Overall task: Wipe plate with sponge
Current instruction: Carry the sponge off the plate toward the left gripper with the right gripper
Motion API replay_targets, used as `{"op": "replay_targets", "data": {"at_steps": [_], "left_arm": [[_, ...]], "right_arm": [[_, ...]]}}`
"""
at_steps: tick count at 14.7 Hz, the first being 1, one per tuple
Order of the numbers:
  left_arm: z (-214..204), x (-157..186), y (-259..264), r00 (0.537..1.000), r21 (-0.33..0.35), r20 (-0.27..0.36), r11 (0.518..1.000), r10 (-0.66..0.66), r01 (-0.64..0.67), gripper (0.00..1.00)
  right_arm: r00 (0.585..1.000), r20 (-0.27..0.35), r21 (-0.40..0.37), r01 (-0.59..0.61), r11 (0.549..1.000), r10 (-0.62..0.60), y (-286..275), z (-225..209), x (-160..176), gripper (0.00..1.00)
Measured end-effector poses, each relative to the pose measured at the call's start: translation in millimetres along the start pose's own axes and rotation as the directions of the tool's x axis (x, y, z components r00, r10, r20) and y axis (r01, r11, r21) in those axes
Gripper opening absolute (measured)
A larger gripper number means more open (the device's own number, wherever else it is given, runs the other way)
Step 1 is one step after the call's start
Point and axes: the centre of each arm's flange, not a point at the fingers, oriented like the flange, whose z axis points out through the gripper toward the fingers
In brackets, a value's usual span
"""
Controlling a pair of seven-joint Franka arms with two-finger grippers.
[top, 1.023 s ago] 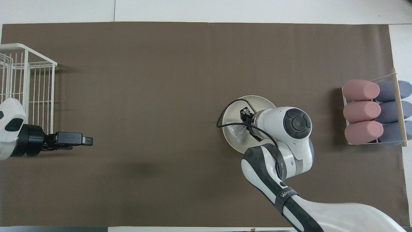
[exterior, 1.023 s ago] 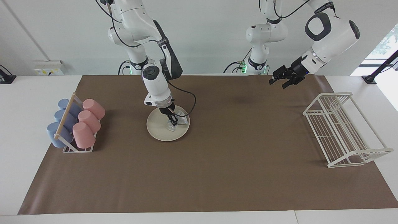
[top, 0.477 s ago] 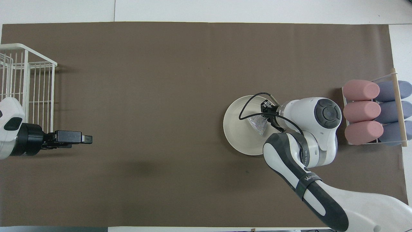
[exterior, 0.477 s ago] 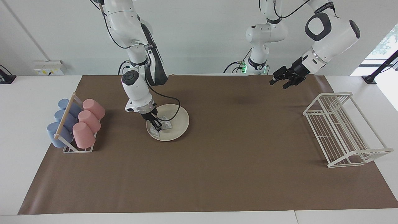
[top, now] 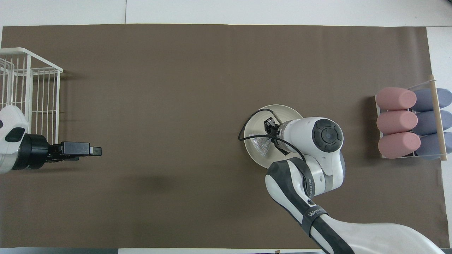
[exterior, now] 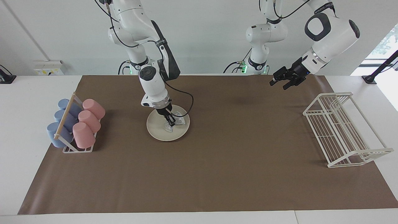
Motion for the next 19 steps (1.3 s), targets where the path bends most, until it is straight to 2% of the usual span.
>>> {"op": "replay_targets", "data": {"at_steps": [6, 8, 10, 13, 14, 16, 19], "left_arm": [[-0.1, 0.1, 0.0, 1.0, 0.0, -0.001, 1.0, 0.0, 0.0, 1.0], [-0.3, 0.4, -0.2, 1.0, 0.0, -0.003, 1.0, -0.001, 0.001, 1.0], [-1.1, 0.7, -1.3, 1.0, 0.0, -0.007, 1.0, -0.017, 0.017, 1.0], [-3.1, 1.3, -3.3, 0.999, -0.004, -0.013, 0.999, -0.037, 0.037, 1.0], [-3.4, 1.7, 0.0, 0.999, -0.029, -0.016, 0.998, -0.052, 0.052, 1.0], [-4.7, 3.0, 11.2, 0.995, -0.151, -0.019, 0.984, -0.097, 0.093, 1.0], [-5.1, 0.7, 24.7, 0.991, -0.306, 0.022, 0.943, -0.129, 0.129, 1.0]], "right_arm": [[0.999, 0.007, 0.004, -0.045, 0.999, 0.045, -11.6, -11.6, -1.8, 0.11], [0.994, 0.042, -0.052, -0.098, 0.994, 0.1, -39.6, -53.9, -9.9, 0.11], [0.985, 0.066, -0.101, -0.154, 0.983, 0.161, -64.5, -117.4, -22.8, 0.11], [0.97, 0.071, -0.12, -0.222, 0.968, 0.232, -73.0, -181.0, -56.1, 0.11], [0.964, 0.069, -0.123, -0.248, 0.961, 0.257, -71.4, -192.6, -69.7, 0.11], [0.952, 0.063, -0.133, -0.29, 0.948, 0.301, -67.7, -212.0, -98.6, 0.11], [0.933, 0.06, -0.123, -0.345, 0.931, 0.354, -68.5, -234.6, -129.7, 0.11]]}}
